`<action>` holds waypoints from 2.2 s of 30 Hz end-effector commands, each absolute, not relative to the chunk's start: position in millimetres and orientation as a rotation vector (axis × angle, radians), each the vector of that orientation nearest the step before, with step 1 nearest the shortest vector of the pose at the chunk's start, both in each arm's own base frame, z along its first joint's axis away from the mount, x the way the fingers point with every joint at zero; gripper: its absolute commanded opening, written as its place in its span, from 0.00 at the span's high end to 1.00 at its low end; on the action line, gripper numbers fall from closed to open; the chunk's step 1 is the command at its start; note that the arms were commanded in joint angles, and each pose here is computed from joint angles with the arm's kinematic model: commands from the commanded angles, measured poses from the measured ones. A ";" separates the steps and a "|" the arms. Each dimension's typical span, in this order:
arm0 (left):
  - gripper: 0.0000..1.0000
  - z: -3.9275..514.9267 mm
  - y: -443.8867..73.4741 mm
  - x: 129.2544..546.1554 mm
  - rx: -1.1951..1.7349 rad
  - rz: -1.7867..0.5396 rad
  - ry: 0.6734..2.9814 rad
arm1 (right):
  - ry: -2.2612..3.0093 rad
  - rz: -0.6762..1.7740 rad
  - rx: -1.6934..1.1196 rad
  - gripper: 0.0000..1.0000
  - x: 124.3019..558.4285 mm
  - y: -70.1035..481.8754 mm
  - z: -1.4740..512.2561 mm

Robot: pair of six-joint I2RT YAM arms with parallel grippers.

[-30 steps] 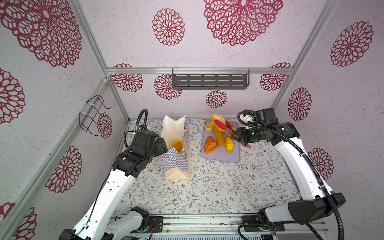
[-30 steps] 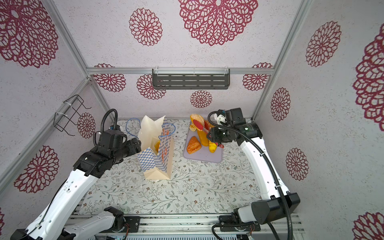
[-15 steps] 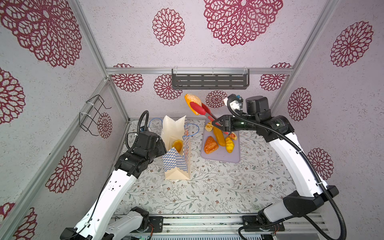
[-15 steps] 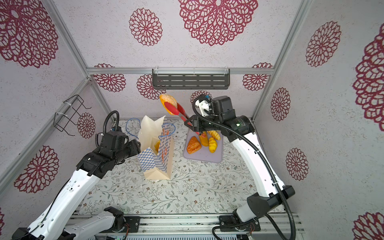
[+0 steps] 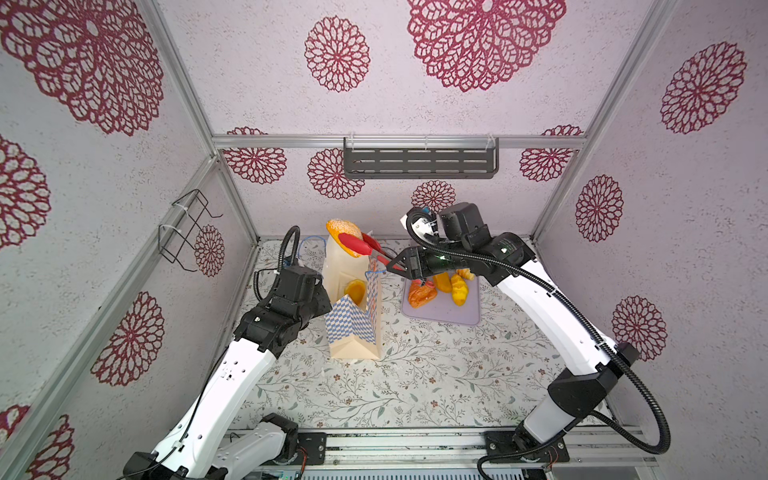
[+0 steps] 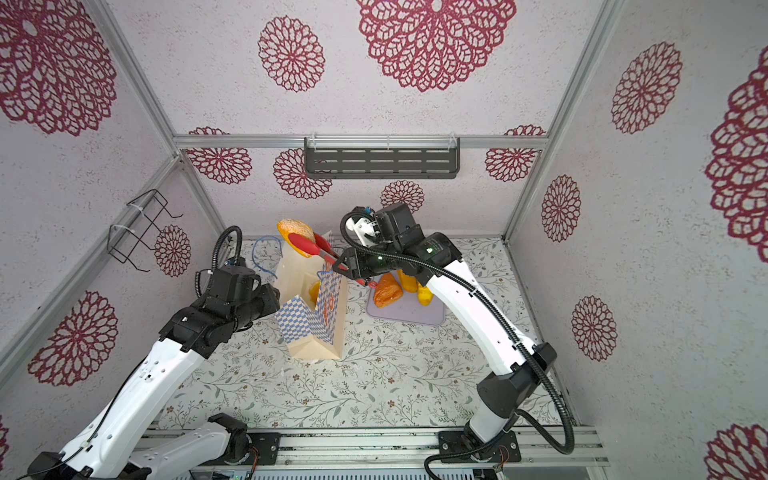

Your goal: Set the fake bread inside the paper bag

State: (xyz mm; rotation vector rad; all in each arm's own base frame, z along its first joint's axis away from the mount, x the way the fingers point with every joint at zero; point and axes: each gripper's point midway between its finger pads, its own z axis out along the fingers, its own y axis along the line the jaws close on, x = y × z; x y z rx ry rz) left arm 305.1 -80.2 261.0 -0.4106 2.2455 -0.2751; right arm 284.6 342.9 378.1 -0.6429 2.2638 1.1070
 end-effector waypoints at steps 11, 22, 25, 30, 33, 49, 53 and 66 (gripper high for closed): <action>0.75 265.6 -78.7 306.9 -0.430 -0.301 2.204 | 2.232 1.079 -0.672 0.53 281.4 343.3 385.7; 0.76 269.0 -78.3 307.4 -0.429 -0.301 2.196 | 2.246 1.073 -0.680 0.44 282.7 345.6 379.0; 0.76 269.3 -79.0 308.0 -0.426 -0.303 2.195 | 2.244 1.080 -0.683 0.43 282.9 346.7 379.5; 0.76 269.3 -79.3 308.7 -0.423 -0.300 2.198 | 2.234 1.091 -0.688 0.42 283.0 348.5 381.9; 0.76 269.2 -79.7 308.8 -0.422 -0.301 2.199 | 2.228 1.095 -0.691 0.41 283.1 349.2 383.0; 0.69 270.6 -77.7 307.0 -0.425 -0.293 2.199 | 2.084 1.002 -0.623 0.44 287.9 322.5 428.6; 0.66 272.2 -78.1 307.5 -0.419 -0.292 2.199 | 2.053 0.915 -0.540 0.46 296.2 292.2 441.7; 0.44 284.1 -77.2 306.3 -0.405 -0.294 2.181 | 2.191 0.721 -0.212 0.47 327.5 173.8 383.6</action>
